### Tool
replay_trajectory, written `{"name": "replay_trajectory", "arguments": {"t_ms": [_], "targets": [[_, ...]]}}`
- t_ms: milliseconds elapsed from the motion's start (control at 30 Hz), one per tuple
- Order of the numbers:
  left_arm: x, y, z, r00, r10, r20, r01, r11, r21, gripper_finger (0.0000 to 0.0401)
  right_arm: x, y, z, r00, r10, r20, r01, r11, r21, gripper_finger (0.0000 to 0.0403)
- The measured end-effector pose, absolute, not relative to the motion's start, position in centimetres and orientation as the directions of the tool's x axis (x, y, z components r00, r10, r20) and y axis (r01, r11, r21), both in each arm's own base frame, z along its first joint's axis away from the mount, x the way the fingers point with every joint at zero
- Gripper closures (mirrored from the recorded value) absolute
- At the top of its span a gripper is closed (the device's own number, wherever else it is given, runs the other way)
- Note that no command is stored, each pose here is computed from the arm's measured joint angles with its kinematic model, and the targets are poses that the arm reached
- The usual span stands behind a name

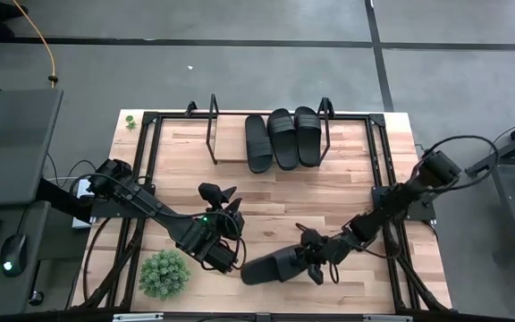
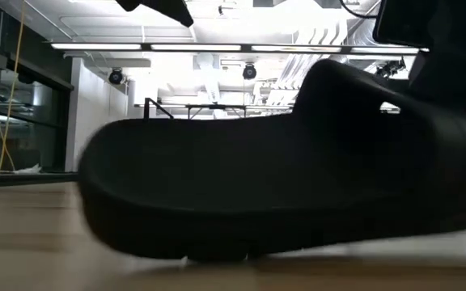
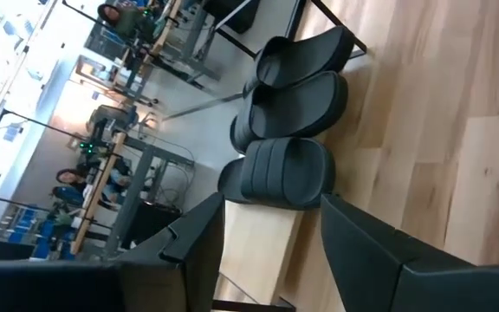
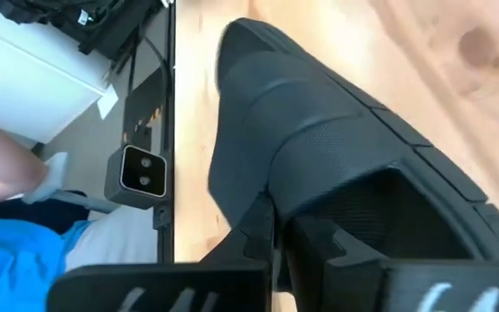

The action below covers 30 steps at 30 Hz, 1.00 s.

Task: Pick and place slides into the shelf
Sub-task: Put the black slipper on the shelf

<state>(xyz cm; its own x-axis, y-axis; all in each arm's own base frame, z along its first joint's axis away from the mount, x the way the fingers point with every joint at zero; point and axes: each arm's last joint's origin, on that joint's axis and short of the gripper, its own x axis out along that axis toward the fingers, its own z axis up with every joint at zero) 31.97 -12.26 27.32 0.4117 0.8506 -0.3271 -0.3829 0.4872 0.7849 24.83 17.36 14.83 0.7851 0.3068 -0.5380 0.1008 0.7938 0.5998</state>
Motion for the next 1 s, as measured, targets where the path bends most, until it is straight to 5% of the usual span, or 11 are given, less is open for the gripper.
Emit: {"name": "replay_trajectory", "arguments": {"t_ms": [1000], "targets": [[32.0, -12.2, 27.4, 0.417, 0.863, -0.284, -0.29, 0.422, 0.859, 0.0226, 25.7, 7.9, 20.0, 0.848, 0.038, -0.529, 0.18, 0.917, 0.355, 0.0403]]}}
